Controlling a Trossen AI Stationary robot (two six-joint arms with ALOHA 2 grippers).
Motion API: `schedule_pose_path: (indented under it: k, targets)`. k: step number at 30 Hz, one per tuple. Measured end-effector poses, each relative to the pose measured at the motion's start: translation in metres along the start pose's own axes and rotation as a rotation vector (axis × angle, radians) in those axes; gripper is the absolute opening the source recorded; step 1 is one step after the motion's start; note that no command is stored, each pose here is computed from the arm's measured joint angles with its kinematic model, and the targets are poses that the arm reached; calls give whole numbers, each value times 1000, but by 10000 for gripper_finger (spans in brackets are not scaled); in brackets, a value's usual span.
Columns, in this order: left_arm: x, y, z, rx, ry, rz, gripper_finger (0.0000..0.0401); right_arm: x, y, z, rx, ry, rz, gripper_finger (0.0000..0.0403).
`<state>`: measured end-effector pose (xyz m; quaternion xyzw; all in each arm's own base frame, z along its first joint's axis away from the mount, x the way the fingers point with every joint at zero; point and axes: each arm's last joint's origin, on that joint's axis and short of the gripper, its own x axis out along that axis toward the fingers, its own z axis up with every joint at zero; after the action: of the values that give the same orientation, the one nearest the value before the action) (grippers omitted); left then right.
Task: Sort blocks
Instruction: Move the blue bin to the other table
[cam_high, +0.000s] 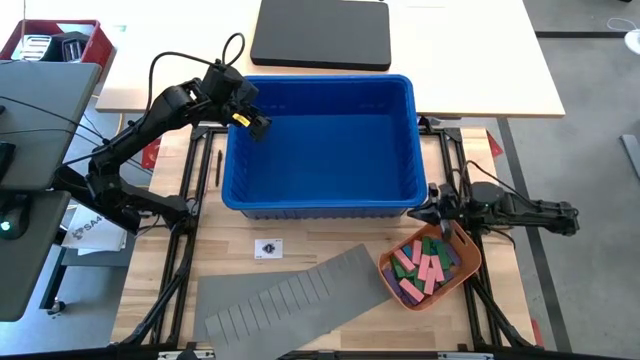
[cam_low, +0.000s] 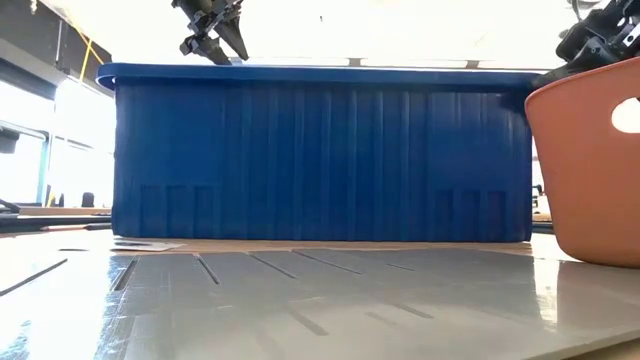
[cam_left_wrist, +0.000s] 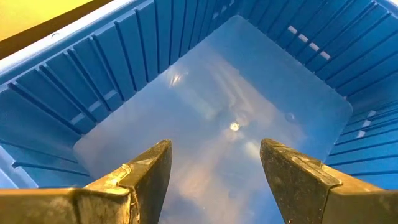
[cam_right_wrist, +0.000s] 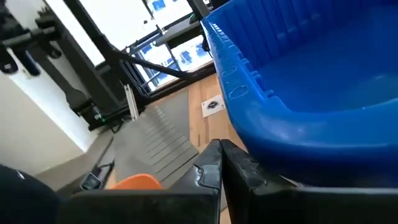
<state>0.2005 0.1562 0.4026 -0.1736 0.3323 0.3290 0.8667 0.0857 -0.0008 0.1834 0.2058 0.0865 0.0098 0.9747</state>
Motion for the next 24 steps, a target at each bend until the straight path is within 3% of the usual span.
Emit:
schedule_pose_path:
  k: [3, 8, 24]
  targets:
    - [0, 0, 0, 0, 0, 0, 238, 0, 0, 0, 36, 9, 19, 0]
    - [0, 0, 0, 0, 0, 0, 238, 0, 4, -4, 45, 95, 163, 0]
    - [0, 0, 0, 0, 0, 0, 238, -1, 8, -6, 35, 115, 212, 0]
